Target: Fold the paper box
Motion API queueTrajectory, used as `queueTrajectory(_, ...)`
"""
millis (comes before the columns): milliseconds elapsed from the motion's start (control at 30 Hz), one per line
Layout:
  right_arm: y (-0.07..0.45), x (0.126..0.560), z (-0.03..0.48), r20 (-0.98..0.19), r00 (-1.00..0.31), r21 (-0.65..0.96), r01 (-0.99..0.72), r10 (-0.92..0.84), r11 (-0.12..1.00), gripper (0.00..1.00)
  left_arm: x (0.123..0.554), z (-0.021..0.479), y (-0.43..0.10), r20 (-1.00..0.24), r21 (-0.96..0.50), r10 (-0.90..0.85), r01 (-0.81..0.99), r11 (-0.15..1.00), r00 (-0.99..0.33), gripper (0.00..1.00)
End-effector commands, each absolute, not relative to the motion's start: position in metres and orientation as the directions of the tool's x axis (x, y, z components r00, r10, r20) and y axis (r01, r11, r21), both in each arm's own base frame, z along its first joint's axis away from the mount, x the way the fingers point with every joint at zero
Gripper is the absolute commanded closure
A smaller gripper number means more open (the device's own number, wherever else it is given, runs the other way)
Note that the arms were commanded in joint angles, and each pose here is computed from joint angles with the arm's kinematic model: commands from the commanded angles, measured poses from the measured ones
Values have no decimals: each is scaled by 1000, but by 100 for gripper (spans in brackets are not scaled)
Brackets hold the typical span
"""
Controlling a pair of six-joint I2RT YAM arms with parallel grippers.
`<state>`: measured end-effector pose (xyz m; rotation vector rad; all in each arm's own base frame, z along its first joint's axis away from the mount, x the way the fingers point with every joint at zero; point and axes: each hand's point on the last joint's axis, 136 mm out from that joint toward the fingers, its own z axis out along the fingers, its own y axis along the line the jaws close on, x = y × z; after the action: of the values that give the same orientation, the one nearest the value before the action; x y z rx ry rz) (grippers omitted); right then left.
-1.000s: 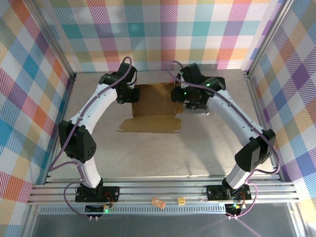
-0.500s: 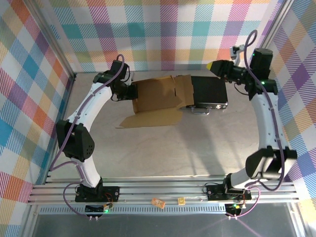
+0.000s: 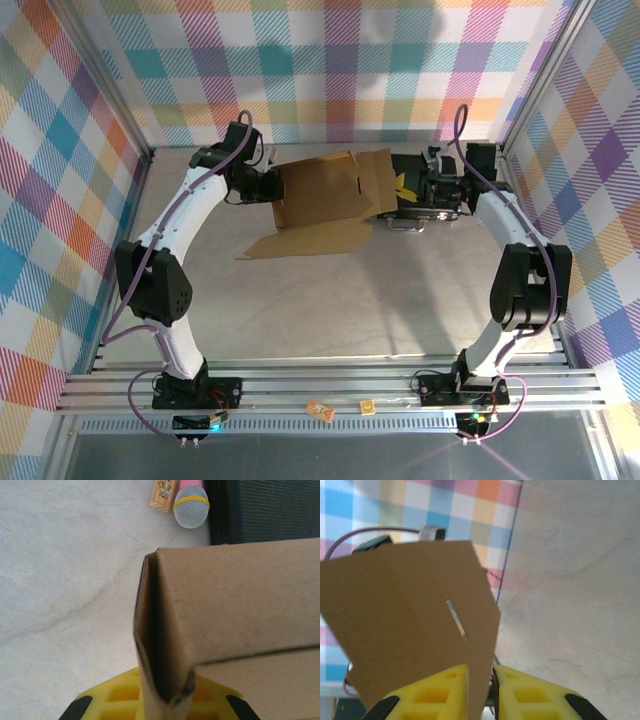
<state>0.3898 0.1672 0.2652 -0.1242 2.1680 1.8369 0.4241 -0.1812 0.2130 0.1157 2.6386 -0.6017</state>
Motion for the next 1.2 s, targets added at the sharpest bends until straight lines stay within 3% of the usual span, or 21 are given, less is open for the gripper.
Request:
queueTrajectory(0, 179, 373, 298, -387, -921, 919, -381, 52, 104, 78, 427, 213, -179, -426, -415, -23, 173, 893, -904, 100)
queueTrajectory(1167, 233, 331, 331, -459, -886, 886, -462, -71, 47, 69, 428, 205, -185, -384, -441, -31, 154, 884, -923, 100)
